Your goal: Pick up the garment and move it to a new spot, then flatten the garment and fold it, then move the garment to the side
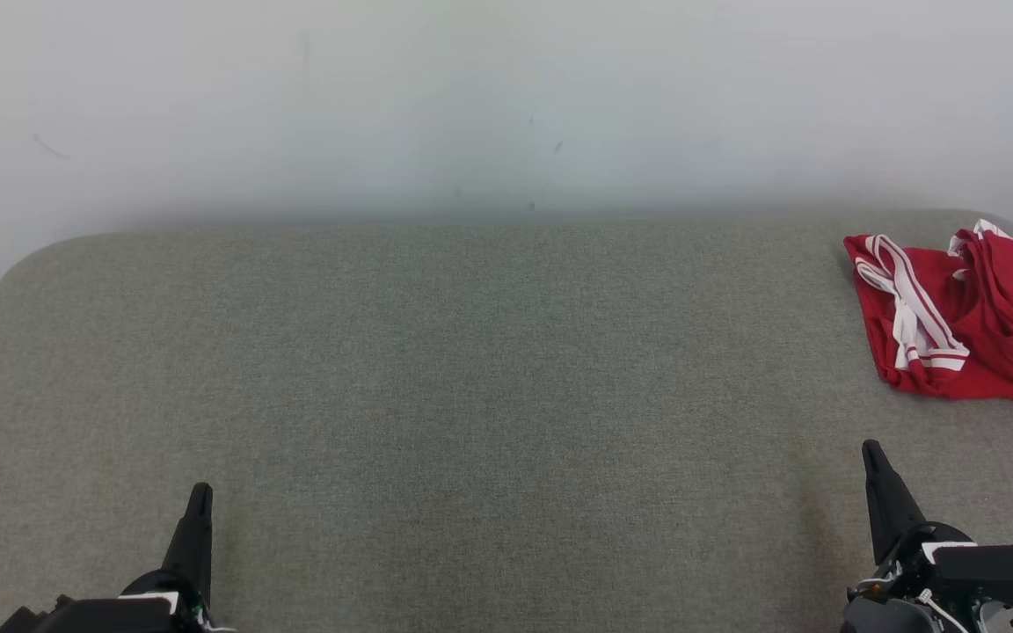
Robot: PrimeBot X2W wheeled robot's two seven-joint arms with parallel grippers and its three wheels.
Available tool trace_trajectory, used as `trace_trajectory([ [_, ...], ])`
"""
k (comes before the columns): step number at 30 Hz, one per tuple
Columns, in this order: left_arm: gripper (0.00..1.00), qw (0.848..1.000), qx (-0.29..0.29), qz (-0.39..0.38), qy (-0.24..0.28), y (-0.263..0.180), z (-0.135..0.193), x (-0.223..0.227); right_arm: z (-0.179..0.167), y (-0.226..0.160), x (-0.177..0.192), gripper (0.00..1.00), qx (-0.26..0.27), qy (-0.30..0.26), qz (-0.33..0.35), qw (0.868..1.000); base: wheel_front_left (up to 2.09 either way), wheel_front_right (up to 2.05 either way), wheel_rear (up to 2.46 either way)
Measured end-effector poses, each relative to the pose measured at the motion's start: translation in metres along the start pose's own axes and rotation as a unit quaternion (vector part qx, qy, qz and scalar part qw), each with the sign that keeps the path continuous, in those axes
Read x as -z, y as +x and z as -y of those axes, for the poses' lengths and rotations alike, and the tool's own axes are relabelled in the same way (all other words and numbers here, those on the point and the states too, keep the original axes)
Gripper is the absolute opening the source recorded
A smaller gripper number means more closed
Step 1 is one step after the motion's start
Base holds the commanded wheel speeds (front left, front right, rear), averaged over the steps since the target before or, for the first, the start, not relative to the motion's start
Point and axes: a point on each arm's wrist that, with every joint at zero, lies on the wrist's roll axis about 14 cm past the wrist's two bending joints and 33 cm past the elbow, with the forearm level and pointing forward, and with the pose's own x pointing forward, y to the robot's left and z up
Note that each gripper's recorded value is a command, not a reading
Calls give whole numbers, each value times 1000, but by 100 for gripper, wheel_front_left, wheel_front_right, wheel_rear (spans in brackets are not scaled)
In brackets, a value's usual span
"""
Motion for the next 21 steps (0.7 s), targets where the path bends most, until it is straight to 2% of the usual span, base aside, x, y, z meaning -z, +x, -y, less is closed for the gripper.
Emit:
trace_trajectory([
  [21, 0, 1000, 0, 0, 0, 0, 0, 0, 0, 0, 0, 0, 0, 1, 0, 1000, 0, 0, 0],
])
